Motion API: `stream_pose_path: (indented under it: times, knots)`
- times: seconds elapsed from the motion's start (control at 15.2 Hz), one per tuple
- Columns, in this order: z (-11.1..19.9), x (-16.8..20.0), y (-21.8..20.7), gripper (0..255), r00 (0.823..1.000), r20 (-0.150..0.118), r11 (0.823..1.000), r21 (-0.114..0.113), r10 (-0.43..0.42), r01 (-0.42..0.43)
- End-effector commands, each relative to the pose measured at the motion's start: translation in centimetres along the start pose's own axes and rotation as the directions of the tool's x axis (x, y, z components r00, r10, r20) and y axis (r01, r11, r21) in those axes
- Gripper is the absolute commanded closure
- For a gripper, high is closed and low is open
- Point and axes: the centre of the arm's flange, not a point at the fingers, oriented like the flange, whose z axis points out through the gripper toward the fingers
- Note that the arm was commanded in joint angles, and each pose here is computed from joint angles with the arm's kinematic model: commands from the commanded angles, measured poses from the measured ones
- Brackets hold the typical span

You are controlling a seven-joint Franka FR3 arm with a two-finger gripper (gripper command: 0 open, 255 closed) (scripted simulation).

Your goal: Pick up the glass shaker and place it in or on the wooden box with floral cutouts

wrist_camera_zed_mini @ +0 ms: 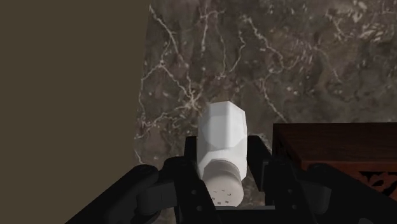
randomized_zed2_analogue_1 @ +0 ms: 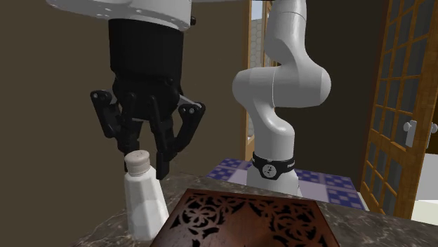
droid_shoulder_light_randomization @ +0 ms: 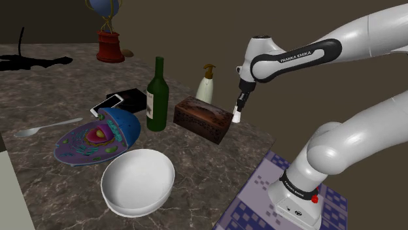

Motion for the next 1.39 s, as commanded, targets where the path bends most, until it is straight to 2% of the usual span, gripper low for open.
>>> stream_pose_path:
  times: [0.0, 1.32]
  knots:
    - [-1.0, -0.2, 0.0, 255, 1.0, 0.0, 1.0, 0.0, 0.0, 0.0]
    - [-11.4, -0.8, 1.3, 255, 1.0, 0.0, 1.0, 0.0, 0.0, 0.0]
